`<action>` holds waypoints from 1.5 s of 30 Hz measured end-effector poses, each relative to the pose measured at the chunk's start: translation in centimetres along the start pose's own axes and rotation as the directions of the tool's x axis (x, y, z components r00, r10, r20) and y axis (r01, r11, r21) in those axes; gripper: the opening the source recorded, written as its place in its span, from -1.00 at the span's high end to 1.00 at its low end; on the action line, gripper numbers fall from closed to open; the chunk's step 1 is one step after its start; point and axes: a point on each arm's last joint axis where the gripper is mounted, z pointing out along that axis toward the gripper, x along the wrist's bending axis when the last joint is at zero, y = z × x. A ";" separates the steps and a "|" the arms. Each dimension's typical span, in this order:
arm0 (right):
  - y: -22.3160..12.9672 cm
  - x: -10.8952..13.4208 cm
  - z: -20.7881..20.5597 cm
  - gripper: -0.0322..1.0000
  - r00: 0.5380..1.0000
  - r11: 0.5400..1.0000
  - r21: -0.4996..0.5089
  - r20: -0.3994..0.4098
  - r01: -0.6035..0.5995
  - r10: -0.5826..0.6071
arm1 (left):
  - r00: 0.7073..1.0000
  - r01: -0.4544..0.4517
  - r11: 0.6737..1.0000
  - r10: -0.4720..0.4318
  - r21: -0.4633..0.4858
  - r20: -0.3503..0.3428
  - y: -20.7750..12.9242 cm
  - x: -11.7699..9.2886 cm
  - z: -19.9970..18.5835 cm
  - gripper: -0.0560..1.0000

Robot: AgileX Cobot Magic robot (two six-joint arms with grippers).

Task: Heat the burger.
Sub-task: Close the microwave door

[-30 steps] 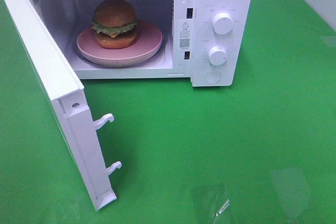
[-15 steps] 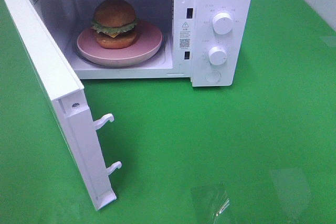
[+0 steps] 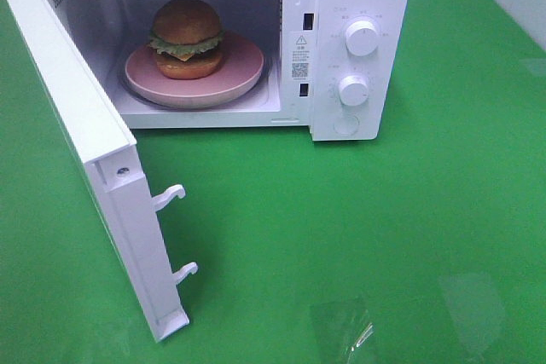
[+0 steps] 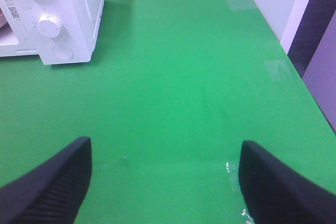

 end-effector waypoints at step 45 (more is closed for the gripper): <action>0.0 0.0 0.0 -0.53 1.000 1.000 0.000 0.000 0.000 0.000 | 0.992 0.055 0.981 -0.075 -0.184 -0.105 6.5 3.0 10.4 0.88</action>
